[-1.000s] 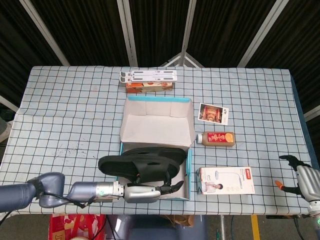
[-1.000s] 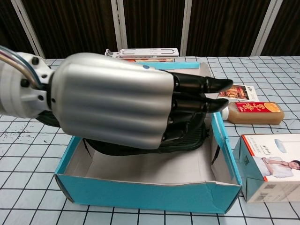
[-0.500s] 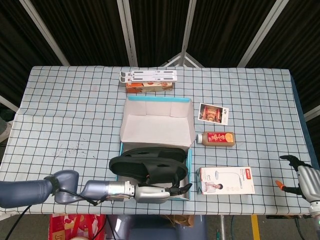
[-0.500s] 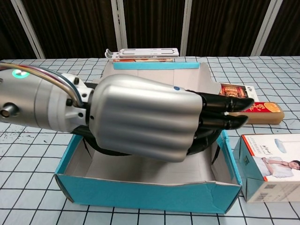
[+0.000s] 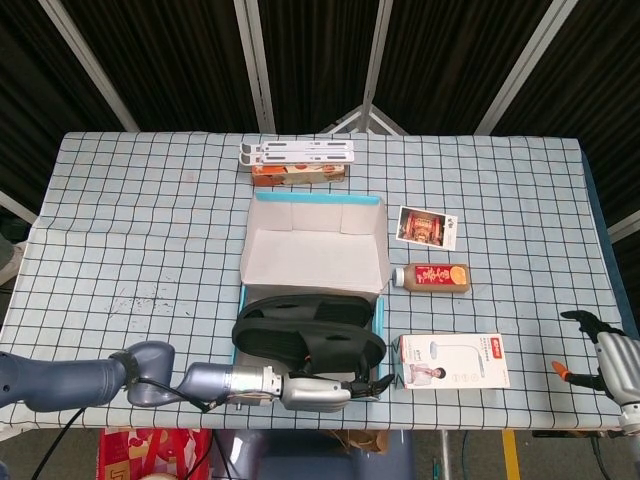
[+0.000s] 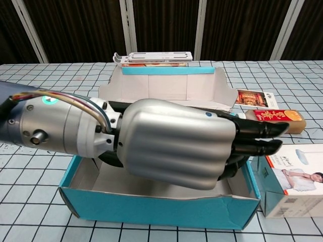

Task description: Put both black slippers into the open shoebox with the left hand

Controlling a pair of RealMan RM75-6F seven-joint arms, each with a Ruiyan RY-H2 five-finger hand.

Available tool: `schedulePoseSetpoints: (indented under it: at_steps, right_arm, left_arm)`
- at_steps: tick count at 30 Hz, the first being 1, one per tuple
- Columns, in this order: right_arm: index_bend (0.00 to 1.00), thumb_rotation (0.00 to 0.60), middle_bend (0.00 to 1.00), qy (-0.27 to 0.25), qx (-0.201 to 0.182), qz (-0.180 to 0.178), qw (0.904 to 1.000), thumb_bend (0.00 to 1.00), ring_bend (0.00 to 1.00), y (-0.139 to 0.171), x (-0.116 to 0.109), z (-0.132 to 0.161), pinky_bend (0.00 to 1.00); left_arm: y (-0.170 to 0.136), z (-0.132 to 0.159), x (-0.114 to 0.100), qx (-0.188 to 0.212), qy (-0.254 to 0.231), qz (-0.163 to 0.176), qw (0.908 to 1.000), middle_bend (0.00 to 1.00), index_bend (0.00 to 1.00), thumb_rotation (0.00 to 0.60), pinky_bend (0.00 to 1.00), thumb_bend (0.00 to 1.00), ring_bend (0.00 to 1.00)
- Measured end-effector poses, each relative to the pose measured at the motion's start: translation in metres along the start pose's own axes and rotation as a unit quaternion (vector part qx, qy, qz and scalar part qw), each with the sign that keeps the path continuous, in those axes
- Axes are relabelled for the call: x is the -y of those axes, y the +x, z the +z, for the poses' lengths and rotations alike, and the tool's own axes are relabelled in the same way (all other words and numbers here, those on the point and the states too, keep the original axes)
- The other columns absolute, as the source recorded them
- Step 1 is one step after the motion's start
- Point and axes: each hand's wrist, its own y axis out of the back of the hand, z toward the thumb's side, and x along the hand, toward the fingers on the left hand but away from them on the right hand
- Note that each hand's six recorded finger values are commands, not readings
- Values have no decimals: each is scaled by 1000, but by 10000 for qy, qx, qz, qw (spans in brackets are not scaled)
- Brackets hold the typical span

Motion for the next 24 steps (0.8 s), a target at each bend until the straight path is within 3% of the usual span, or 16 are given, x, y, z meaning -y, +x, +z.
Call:
schedulePoseSetpoints:
  at_steps: [9,24]
  right_arm:
    - [271,600,253,-39,5,-24,10000,234,316,1,-2,-1,323]
    - [271,600,252,-54,22,-22,10000,233,316,2,-2,-2,323]
  left_arm:
    - [-7,19,-20,127,-44,177,9998,501,612,600,79,545,89]
    - [-36,43,-48,56,-88,151,9998,501,612,600,79,545,89]
